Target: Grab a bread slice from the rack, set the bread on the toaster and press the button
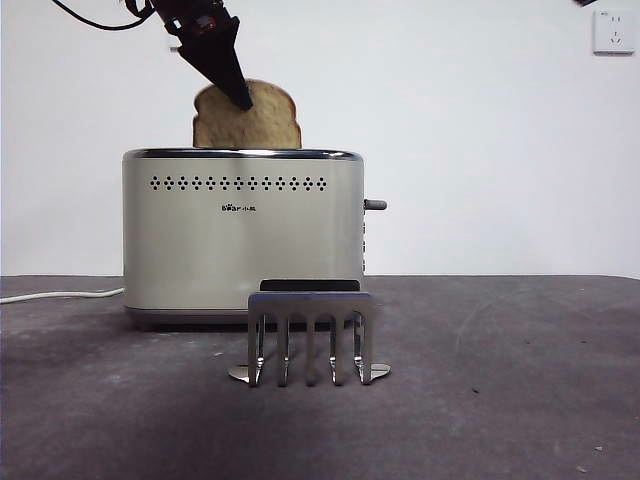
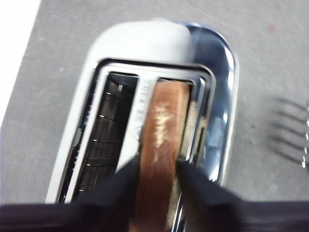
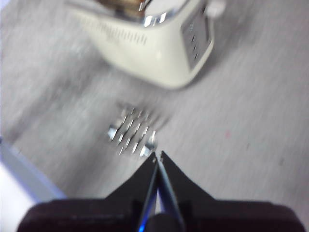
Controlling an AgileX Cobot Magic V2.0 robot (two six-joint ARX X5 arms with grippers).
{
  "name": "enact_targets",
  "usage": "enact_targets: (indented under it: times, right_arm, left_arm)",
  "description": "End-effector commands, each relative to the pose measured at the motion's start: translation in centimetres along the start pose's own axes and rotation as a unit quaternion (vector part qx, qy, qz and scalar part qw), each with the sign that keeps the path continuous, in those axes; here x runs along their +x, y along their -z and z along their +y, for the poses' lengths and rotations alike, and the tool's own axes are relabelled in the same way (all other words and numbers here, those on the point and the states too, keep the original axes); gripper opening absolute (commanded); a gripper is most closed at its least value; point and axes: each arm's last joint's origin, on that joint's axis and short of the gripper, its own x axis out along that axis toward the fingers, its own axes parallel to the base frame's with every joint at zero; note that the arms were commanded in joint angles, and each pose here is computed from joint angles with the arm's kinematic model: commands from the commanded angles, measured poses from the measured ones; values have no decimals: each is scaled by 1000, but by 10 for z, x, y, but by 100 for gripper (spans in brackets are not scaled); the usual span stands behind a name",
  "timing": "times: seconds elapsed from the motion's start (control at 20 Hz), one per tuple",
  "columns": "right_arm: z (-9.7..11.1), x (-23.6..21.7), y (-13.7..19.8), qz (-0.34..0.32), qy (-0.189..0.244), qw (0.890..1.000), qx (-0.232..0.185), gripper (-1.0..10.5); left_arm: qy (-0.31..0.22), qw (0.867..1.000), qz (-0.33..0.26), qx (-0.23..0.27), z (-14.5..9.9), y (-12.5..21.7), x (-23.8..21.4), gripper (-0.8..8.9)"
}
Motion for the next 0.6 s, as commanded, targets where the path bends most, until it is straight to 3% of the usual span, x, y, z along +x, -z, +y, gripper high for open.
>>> enact_targets:
  times: [0.05,0.3,0.45,0.6]
  right_arm:
    - [-7,10,-8,-16,0,1000,10,-12]
    - [-27,39,-28,-67,-1,998,22,-12]
    - [-39,61,-42,-106,-52,992,33,-12]
    - [-56,91,-51,-133,-64,988,53,-12]
  left_arm:
    - [4,999,2,-36,0,2,5,380]
    - [1,996,0,-85,0,1,2,381]
    - [-10,992,-12,-127,-2,-3,-14,380]
    - [-27,979,-37,-197,-7,-7,-47,377]
